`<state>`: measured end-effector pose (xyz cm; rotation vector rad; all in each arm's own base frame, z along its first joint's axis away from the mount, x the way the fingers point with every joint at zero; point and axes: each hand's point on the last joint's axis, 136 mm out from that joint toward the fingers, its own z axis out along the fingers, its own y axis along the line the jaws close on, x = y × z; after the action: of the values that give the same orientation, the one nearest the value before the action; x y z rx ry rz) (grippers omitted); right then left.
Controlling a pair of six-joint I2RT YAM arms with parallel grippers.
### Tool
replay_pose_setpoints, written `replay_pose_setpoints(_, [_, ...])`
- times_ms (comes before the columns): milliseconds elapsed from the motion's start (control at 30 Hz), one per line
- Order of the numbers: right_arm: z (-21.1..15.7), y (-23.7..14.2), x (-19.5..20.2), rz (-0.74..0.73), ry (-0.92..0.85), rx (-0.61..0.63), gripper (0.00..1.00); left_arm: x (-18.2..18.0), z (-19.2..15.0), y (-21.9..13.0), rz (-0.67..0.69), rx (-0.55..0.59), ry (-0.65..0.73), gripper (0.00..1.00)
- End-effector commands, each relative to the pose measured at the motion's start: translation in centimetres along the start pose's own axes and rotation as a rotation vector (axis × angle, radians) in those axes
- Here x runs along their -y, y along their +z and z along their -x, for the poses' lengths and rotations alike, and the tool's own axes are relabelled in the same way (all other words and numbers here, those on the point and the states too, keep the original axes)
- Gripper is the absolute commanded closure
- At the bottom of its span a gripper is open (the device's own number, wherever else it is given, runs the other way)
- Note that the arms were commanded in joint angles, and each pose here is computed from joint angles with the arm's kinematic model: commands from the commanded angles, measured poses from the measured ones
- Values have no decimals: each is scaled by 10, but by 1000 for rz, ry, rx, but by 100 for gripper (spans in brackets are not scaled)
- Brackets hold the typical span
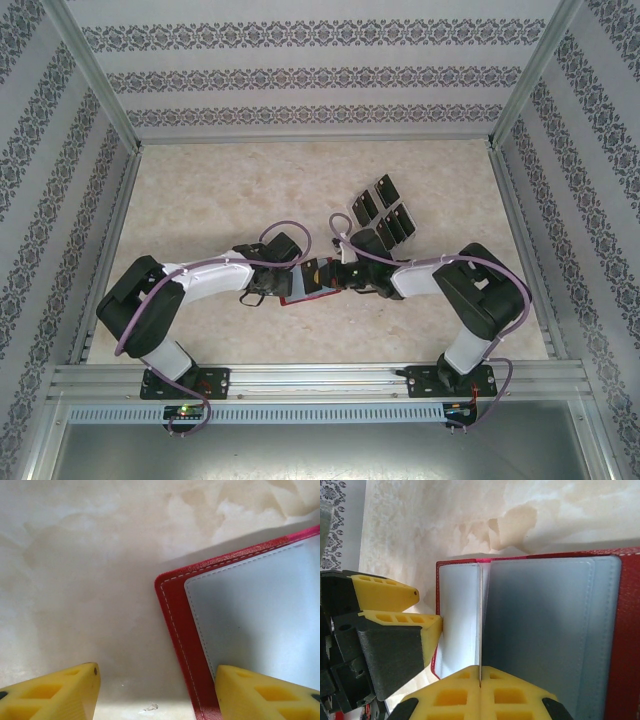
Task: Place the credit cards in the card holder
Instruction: Insert the credit card into the card slot.
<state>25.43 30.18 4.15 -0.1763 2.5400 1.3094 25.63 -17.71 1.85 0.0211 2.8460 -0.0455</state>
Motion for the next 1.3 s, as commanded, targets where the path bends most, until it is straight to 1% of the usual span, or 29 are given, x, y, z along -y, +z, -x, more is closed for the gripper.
replay_pose_setpoints(0, [-11,3,2,17,7,-29,100,-11,-10,5,70,-37,15,37])
replay_pose_setpoints(167, [-15,3,5,11,14,-36,100,-11,-10,5,71,-37,17,37])
replay_pose_setpoints(500, [-5,-10,22,-21,51,5,100,-12,-12,5,70,-39,17,37])
replay_pose_setpoints(900, [-4,5,15,3,58,-28,100,-11,-11,4,65,-38,23,37])
replay_pose_setpoints(1033, [-4,9,12,8,57,-36,100,-16,-6,-1,95,-19,30,37])
replay_pose_setpoints(1167, [-7,12,12,15,62,-53,100,-27,1,-11,164,7,33,34])
replay_pose_setpoints(1267, [-9,14,13,11,67,-61,100,-35,2,-13,210,3,42,33])
